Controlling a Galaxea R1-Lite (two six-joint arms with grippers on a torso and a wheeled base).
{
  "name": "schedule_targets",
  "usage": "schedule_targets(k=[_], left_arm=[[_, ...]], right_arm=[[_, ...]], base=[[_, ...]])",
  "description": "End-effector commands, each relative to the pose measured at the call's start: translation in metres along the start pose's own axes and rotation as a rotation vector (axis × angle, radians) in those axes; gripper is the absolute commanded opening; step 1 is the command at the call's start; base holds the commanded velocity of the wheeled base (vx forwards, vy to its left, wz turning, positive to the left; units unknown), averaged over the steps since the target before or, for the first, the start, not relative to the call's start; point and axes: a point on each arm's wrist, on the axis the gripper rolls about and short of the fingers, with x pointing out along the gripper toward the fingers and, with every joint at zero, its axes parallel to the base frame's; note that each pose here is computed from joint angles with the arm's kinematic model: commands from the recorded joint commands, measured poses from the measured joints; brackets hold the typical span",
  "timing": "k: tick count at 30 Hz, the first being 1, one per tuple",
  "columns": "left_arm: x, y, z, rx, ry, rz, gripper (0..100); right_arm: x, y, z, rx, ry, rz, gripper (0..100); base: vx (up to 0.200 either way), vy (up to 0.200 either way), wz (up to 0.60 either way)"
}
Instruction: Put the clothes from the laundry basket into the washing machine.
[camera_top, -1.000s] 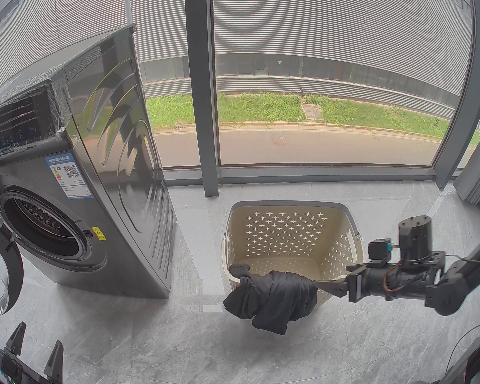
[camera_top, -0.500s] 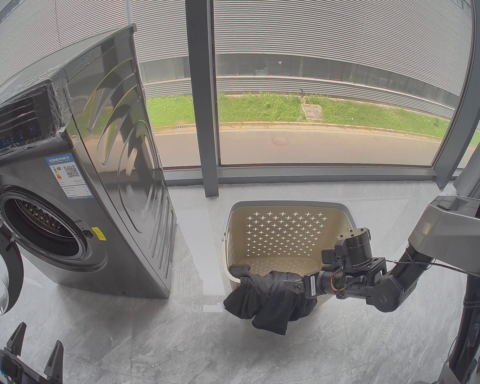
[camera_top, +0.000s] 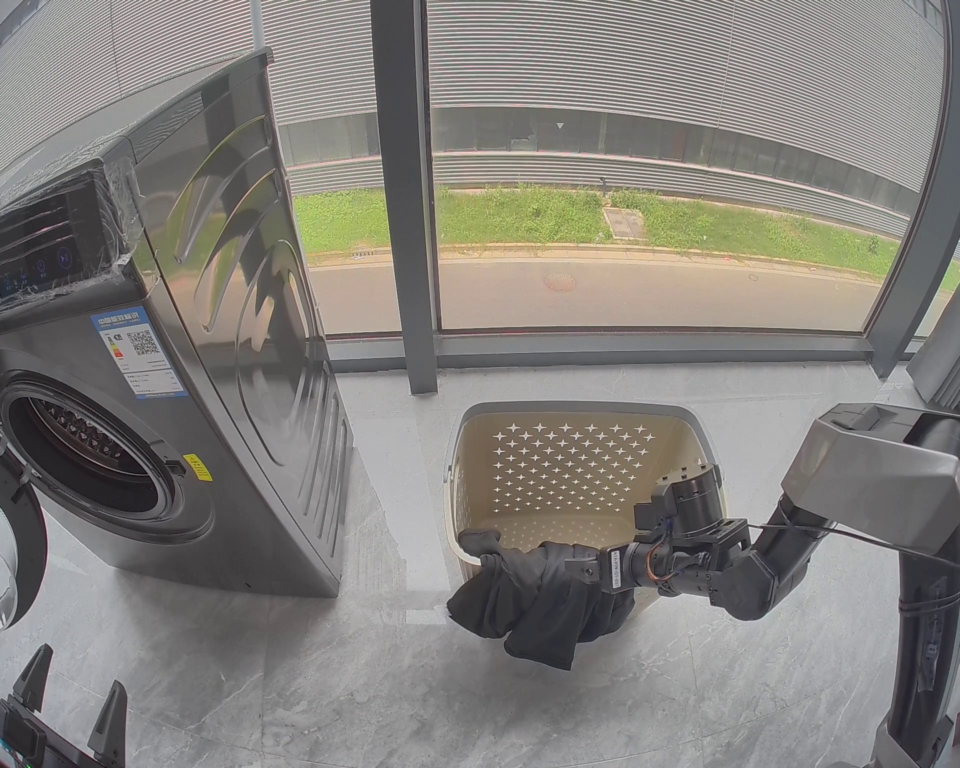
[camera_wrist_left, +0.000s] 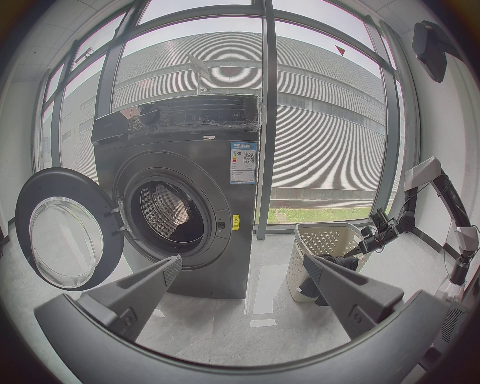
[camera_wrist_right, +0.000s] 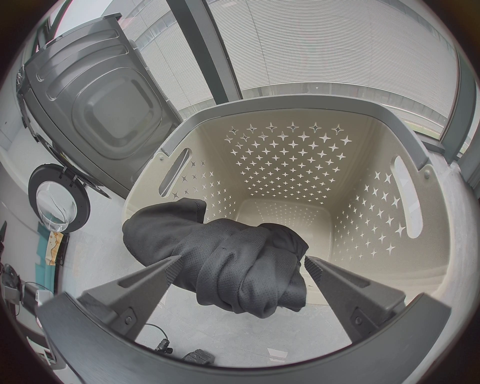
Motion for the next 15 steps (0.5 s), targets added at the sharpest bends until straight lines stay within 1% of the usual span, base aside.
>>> schedule_targets(k=[1, 4, 13, 14, 15], left_arm=[[0.000, 0.000, -0.005, 0.001, 0.001, 0.001, 100], [0.000, 0.000, -0.005, -0.001, 0.001, 0.001, 100], [0.000, 0.000, -0.005, -0.001, 0.001, 0.001, 100], [0.000, 0.000, -0.005, -0.002, 0.001, 0.001, 100], [0.000, 0.000, -0.005, -0.002, 0.001, 0.001, 100]], right_arm=[[0.009, -0.002, -0.004, 0.007, 0.010, -0.004, 100], [0.013, -0.006, -0.003, 0.012, 0.009, -0.011, 100], [0.021, -0.007, -0.009, 0.012, 0.018, -0.012, 100], [0.022, -0.007, -0.009, 0.012, 0.020, -0.012, 0], [0.022, -0.007, -0.010, 0.012, 0.020, -0.012, 0]], base=[[0.000, 0.000, 0.00], [0.000, 0.000, 0.00], [0.000, 0.000, 0.00], [0.000, 0.000, 0.00], [0.000, 0.000, 0.00]])
